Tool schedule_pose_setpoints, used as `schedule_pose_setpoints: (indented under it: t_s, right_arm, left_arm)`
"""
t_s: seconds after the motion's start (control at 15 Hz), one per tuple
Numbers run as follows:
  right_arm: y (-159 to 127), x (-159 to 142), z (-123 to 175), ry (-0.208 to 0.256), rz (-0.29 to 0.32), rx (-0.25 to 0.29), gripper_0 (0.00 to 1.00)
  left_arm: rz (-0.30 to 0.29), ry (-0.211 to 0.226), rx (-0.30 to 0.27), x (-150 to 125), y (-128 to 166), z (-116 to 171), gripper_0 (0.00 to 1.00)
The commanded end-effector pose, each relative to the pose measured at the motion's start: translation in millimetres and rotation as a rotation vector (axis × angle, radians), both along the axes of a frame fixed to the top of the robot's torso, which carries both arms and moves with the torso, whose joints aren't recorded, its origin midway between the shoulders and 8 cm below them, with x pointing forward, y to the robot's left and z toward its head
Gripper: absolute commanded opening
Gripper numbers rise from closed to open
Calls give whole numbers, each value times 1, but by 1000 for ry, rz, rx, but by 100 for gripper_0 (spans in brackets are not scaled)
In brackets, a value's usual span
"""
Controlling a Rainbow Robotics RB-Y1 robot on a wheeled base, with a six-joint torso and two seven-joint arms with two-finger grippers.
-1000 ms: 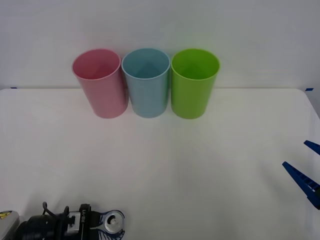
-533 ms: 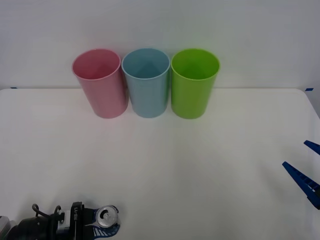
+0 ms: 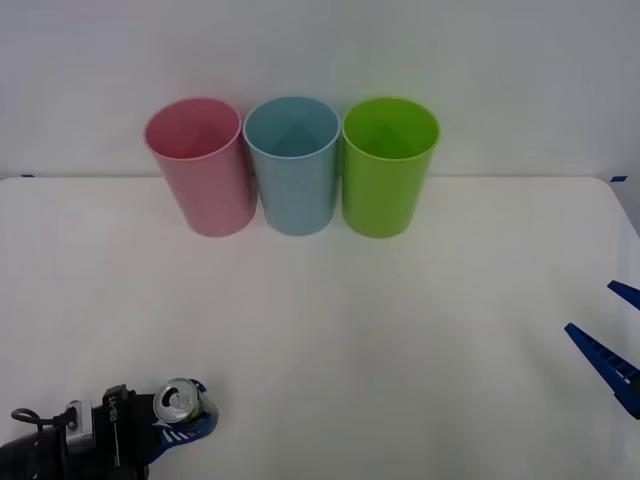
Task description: Grasp the object on the table and drop it into the matching bin: aluminum can to the light blue bin, PET bottle to the pink bin.
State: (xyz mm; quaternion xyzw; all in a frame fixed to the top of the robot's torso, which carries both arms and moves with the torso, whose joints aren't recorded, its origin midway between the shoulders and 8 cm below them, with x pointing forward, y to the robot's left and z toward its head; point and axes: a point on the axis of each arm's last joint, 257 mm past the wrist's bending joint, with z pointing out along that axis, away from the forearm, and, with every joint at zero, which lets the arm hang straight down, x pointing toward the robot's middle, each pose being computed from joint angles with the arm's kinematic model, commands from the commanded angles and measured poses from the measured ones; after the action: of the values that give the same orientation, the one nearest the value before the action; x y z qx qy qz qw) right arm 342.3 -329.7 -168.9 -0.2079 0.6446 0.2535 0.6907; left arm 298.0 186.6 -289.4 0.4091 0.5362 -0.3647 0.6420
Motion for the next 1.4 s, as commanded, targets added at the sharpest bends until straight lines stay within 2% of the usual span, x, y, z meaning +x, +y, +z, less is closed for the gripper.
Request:
schedule_pose_setpoints:
  t_s: [0.07,0.33,0.6,0.67,0.8,0.87,1.07,1.4]
  right_arm:
    - [0,0,0,0,0,0,100]
    - [0,0,0,0,0,0,100]
    - [0,0,0,0,0,0,100]
    - [0,0,0,0,0,0,100]
    - [0,0,0,0,0,0,100]
    - [0,0,0,0,0,0,100]
    - [0,0,0,0,0,0,100]
    - [0,0,0,0,0,0,100]
  left_arm:
    - [84,-16,-23,18,20,13,0]
    - [231,-41,-67,49,54,37,0]
    - [364,-22,-90,78,90,73,0]
    - [411,-13,-98,82,105,84,0]
    - [467,5,-120,85,124,100,0]
    - [497,1,-143,87,134,115,0]
    - [521,-8,-179,93,140,150,0]
    - [474,-1,-184,107,101,196,0]
